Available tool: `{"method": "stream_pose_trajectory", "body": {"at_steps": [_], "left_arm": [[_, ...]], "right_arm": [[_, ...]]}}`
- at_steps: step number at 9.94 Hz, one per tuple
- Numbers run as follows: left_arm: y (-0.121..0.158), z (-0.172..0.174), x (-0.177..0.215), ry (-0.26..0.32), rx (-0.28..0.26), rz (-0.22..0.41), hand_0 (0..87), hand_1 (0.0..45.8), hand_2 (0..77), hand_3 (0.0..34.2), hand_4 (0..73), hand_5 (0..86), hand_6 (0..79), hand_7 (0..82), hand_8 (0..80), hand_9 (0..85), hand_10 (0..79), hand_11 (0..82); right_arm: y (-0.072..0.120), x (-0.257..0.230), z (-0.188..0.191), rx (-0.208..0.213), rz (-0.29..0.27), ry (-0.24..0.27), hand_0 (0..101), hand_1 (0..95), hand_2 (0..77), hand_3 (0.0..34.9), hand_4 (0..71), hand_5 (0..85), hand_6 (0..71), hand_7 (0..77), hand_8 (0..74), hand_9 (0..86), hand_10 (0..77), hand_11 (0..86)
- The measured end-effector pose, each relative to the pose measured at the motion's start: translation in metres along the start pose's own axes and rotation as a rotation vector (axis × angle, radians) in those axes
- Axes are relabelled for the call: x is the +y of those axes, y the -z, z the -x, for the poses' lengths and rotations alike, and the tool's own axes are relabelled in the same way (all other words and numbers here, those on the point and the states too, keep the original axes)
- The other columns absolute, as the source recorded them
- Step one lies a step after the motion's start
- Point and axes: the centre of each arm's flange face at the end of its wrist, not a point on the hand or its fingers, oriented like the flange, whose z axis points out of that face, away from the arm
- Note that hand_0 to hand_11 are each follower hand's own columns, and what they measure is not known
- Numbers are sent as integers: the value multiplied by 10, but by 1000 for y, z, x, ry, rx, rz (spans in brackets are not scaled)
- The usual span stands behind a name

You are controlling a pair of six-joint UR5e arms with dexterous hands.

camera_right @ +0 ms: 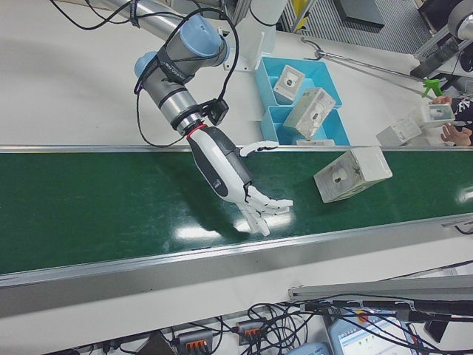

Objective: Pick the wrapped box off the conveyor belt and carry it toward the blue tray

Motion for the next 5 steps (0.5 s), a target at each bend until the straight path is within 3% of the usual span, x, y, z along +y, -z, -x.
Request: {"method": "stream_pose_trajectory", "body": {"at_steps": [5], "left_arm": [[0, 0, 0, 0, 0, 0, 0, 0, 11, 0, 0, 11, 0, 5, 5, 5, 0, 0]], "right_arm": [[-8, 5, -3, -3, 53, -13, 502, 180, 175, 40, 142, 191, 54, 185, 5, 22, 0, 16]]}}
